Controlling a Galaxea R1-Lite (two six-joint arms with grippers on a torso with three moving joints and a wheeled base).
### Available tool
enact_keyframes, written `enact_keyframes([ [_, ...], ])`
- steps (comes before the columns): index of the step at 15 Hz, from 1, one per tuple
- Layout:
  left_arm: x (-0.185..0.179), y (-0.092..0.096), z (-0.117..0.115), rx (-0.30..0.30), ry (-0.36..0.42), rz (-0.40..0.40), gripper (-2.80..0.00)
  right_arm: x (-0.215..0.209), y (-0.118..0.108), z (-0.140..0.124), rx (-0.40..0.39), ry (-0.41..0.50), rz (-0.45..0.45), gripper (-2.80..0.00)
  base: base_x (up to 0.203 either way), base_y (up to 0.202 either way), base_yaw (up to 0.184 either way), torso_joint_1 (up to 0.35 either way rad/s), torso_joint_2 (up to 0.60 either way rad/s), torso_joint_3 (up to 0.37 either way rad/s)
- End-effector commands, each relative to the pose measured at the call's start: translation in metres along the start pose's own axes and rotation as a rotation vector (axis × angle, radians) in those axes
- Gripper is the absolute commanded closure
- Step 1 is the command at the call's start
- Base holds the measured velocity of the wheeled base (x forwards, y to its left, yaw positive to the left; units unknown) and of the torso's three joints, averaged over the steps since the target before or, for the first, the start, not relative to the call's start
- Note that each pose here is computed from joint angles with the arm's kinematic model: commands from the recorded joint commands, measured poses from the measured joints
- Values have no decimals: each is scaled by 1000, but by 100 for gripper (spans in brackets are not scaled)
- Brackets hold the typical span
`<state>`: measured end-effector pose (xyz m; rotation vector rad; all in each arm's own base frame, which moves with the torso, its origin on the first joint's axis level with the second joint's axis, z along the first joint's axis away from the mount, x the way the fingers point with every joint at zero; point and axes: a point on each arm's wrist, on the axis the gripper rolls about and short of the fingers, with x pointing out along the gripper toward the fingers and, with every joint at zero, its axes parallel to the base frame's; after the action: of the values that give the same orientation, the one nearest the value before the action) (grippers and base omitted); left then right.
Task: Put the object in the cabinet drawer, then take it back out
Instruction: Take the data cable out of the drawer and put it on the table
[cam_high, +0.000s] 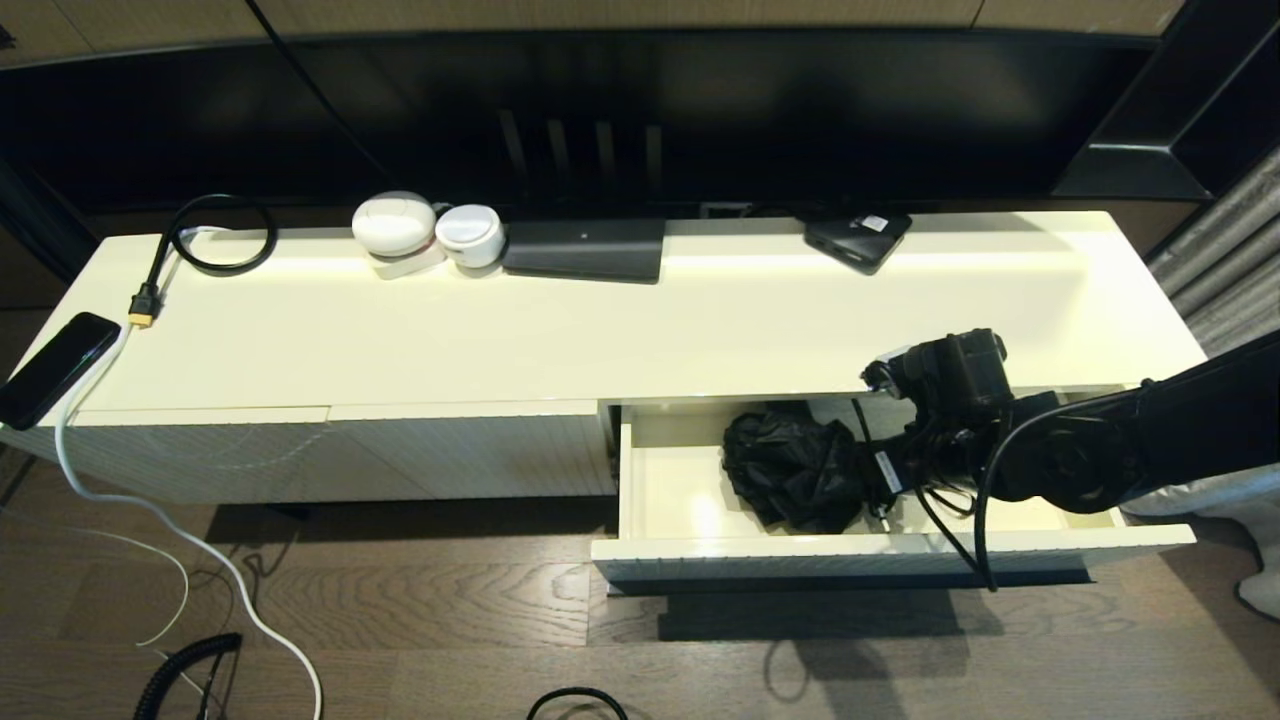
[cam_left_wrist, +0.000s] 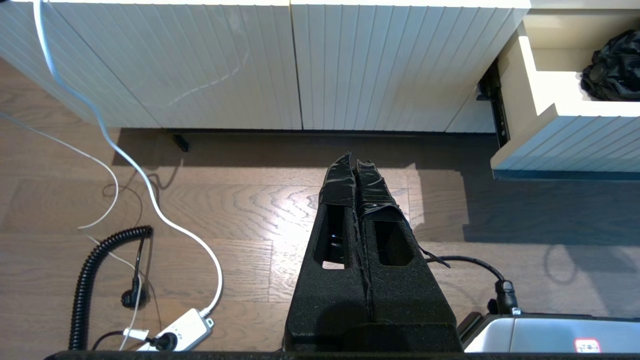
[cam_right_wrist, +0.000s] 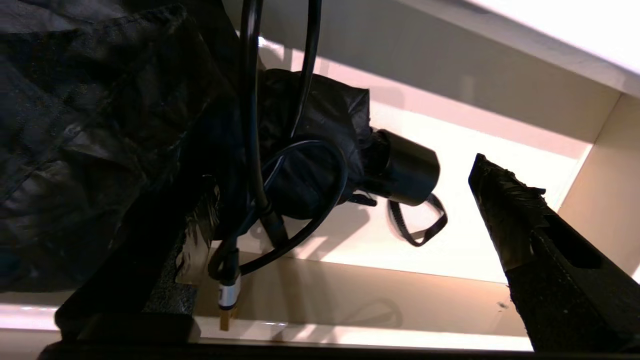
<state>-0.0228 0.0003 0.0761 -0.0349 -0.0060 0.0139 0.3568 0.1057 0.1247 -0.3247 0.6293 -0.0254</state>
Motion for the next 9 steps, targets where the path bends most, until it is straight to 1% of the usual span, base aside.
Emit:
enact_keyframes([
  [1, 0, 0, 0, 0, 1, 1, 0, 0, 1, 0, 17, 1, 9, -280, 0, 0, 0, 0, 0, 0],
  [5, 0, 0, 0, 0, 0, 1, 0, 2, 1, 2, 26, -11, 49, -280, 0, 0, 0, 0, 0, 0],
  [9, 0, 0, 0, 0, 0, 0, 0, 9, -3, -2, 35, 3, 46, -280, 0, 0, 0, 0, 0, 0],
])
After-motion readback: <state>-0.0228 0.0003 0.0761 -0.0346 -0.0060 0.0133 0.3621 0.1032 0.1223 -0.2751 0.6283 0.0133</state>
